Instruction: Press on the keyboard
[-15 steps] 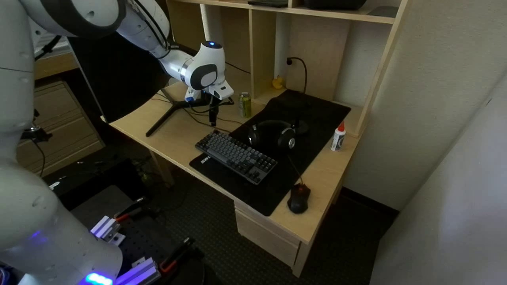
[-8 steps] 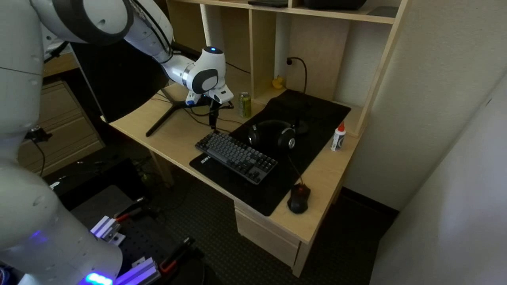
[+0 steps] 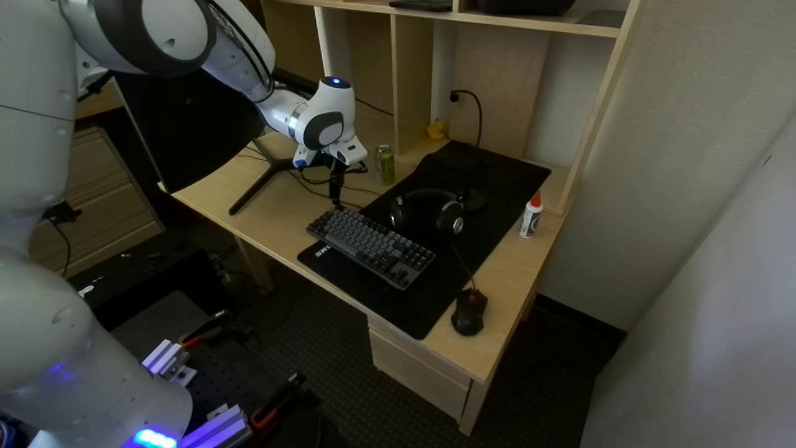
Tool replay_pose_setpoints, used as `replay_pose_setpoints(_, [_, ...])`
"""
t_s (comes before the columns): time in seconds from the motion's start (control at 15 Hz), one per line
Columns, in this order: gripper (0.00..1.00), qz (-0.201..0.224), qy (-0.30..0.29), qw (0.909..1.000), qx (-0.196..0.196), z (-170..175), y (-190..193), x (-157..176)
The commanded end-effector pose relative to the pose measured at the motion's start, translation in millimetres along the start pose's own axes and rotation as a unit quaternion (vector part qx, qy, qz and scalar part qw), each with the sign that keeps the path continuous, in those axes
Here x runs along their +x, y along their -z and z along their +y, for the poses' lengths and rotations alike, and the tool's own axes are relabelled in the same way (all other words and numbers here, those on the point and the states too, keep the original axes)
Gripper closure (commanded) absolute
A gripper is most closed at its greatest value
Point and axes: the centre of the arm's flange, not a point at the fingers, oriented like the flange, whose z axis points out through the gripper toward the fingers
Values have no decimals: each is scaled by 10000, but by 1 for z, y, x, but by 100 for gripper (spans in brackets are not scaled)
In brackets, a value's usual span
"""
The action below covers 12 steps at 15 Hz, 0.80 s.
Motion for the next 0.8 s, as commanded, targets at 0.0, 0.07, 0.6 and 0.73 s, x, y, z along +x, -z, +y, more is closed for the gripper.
replay_pose_setpoints(0.0, [0,-61,-100,9999,36,-5,-17,12])
replay_pose_setpoints(0.07, [0,-50,-90,9999,42,-6,-22,14])
replay_pose_setpoints(0.6, [0,57,15,9998,179,-5,-6,11])
replay_pose_setpoints(0.73, [0,86,113,9992,363,-2,18,6])
